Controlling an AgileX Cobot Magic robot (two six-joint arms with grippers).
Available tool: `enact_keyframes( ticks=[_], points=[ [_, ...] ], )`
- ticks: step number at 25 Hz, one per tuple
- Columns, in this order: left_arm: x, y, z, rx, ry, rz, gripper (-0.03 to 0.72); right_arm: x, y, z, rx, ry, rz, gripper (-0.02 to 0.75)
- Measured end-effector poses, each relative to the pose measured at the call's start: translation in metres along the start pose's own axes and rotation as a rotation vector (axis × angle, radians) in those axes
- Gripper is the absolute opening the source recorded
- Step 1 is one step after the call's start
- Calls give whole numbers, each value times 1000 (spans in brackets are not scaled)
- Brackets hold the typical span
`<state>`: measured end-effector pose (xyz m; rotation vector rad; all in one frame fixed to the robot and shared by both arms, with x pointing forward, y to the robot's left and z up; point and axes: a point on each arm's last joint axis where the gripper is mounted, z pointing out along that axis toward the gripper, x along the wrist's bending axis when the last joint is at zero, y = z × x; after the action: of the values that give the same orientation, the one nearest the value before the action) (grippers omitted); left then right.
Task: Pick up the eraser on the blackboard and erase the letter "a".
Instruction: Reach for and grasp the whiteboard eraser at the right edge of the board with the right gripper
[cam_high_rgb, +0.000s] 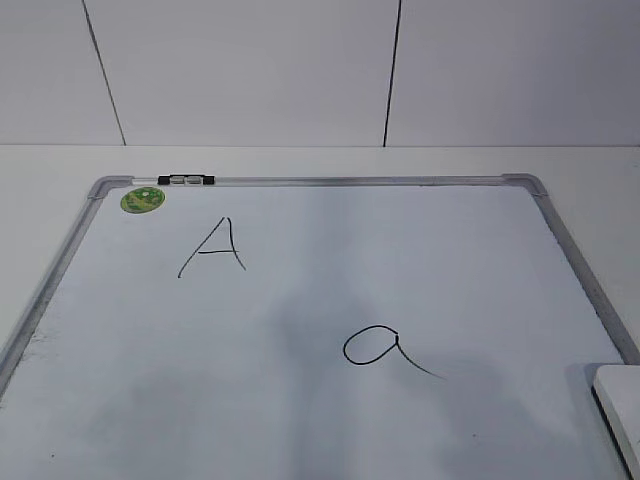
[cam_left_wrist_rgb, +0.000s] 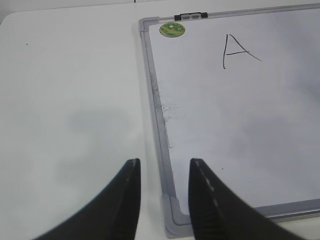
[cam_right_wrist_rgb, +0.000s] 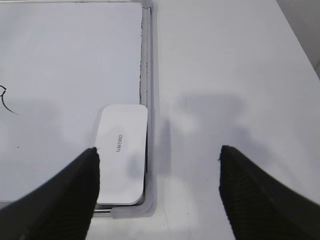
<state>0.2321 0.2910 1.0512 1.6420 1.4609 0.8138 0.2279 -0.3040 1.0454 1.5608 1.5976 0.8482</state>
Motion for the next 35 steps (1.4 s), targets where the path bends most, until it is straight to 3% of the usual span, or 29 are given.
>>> enact_keyframes(
  ticks=[35],
  points=[
    [0,0,0,0,0,0,245,0,0,0,0,0,0,592]
  ],
)
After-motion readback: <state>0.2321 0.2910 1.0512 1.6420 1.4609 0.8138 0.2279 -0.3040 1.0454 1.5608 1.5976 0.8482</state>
